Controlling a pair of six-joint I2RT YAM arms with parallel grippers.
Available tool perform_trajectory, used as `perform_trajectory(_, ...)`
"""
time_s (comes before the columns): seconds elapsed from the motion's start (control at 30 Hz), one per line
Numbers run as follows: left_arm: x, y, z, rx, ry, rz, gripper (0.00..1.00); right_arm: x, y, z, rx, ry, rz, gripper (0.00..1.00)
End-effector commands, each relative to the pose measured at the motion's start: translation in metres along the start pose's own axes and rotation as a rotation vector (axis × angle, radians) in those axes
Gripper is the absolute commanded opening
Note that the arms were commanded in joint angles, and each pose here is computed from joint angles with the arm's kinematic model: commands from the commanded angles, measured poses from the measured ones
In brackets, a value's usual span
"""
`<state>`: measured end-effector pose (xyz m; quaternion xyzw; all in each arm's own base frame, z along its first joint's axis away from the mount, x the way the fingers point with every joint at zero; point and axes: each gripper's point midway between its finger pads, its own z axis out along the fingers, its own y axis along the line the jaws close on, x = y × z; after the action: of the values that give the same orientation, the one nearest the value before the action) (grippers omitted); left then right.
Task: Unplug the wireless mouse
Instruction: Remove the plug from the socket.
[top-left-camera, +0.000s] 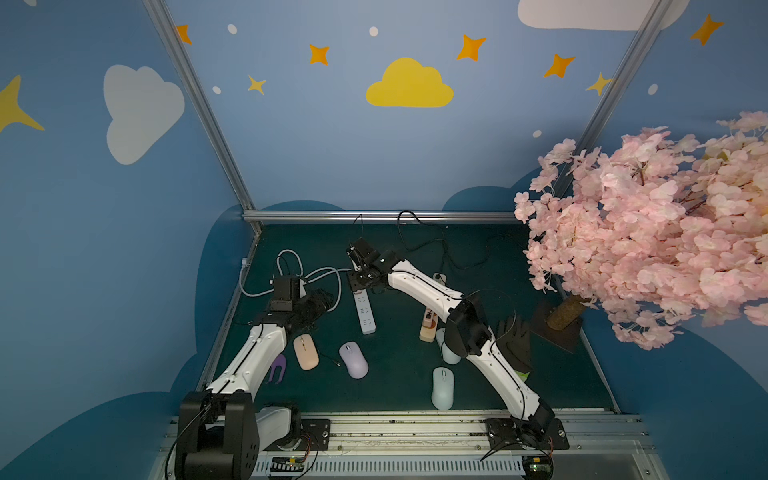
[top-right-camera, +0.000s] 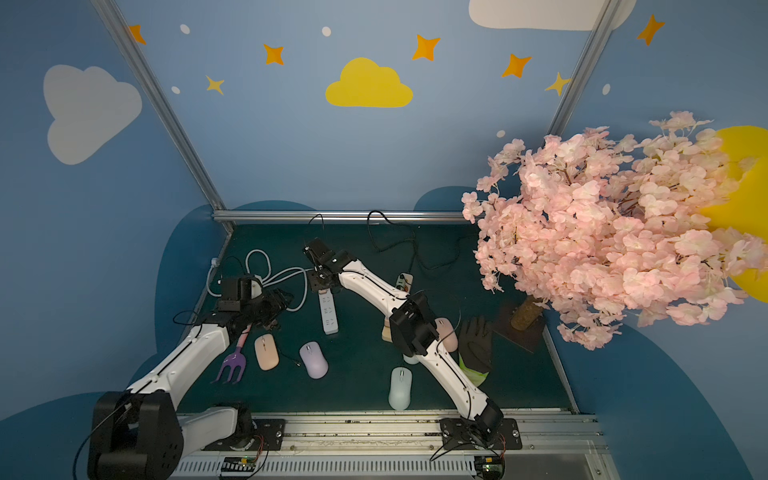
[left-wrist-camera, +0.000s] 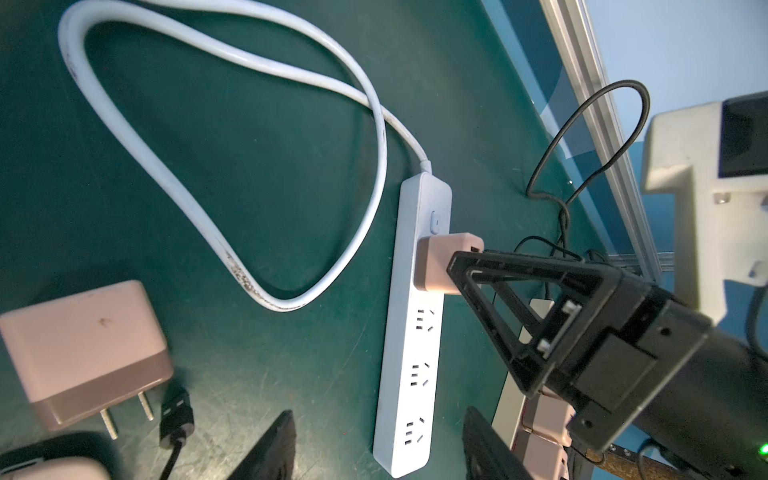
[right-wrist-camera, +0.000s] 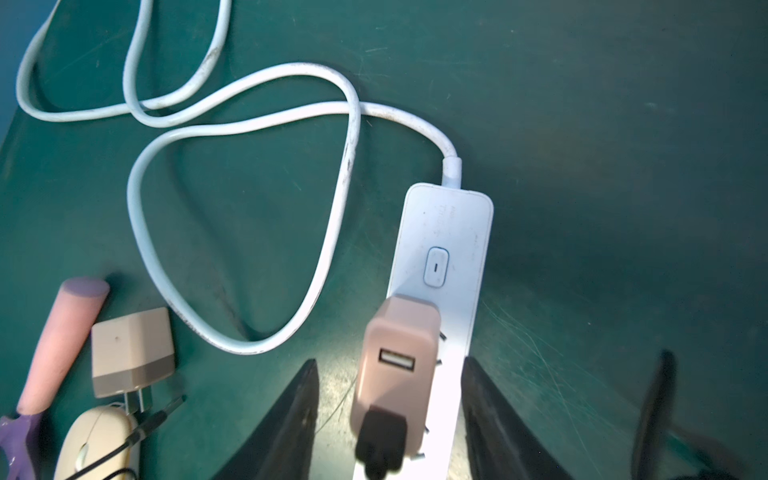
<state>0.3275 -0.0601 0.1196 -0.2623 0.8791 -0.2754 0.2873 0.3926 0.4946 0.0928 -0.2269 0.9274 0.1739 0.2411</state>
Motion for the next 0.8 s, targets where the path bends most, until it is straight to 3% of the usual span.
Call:
perform_trajectory(0.0,0.001,-0.002,-0.003,0.019,-0.004,0.000,0.63,-0.007,-0.001,0.007,0.010,-0.025,-0.008,0.51)
perform_trajectory(0.43,0.007,-0.006,0.001,0.055,0.014,0.014,0.65,-0.013,0.002,-0.003,-0.031,-0.027,0.032,0.16)
perform_trajectory(0.77,0.040,-0.033,0.026,0.114,0.098,0.125,0.84,-0.028,0.009,-0.038,-0.218,-0.051,0.151,0.06)
